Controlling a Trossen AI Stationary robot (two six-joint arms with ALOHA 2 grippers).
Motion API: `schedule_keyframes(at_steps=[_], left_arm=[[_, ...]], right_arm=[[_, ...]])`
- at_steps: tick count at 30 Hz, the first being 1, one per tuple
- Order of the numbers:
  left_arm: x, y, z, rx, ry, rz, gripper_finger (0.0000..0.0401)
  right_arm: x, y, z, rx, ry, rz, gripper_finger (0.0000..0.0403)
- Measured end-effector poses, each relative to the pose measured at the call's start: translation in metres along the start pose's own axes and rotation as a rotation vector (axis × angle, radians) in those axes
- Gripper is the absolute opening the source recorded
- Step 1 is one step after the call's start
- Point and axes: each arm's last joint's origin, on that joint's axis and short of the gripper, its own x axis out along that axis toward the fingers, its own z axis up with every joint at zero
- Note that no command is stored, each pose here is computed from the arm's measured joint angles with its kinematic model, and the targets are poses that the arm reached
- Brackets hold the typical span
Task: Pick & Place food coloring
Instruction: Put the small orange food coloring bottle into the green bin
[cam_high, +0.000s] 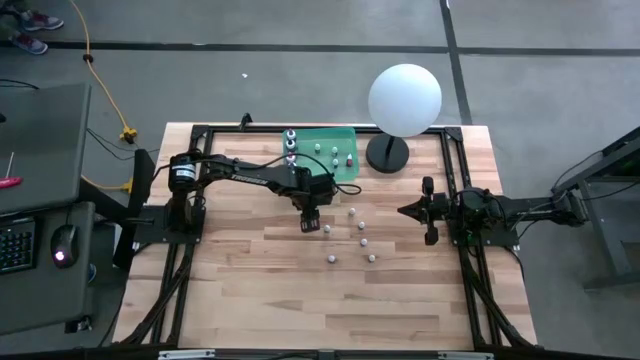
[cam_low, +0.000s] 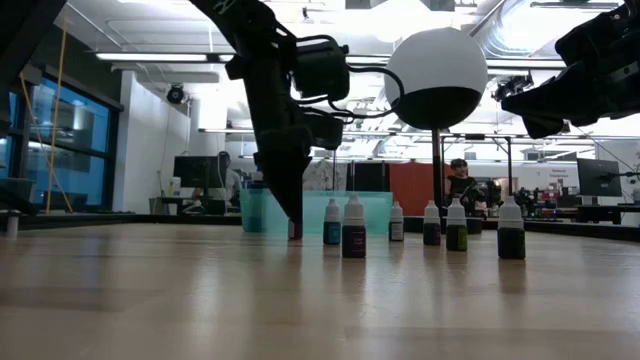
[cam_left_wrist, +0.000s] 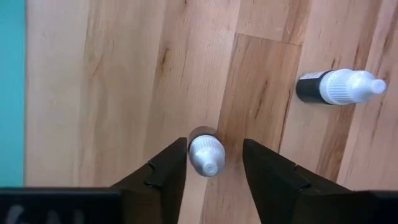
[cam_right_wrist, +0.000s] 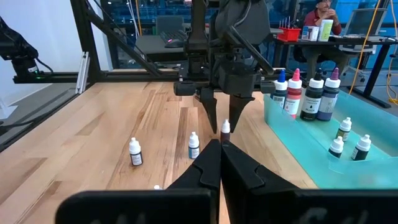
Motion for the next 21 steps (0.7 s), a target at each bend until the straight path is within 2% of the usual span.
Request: schedule_keyframes(at_steps=[13, 21], left_arm=[[-0.001, 0.000, 0.000, -0.043, -0.003, -0.002, 0.0059], [-0.013, -0.001, 0.004, -0.138, -0.021, -0.005, 0.0058]], right_arm=[[0.000, 0.000, 0.000, 0.000, 0.000, 0.000, 0.0000], [0.000, 0.000, 0.000, 0.000, 0.000, 0.000, 0.0000]])
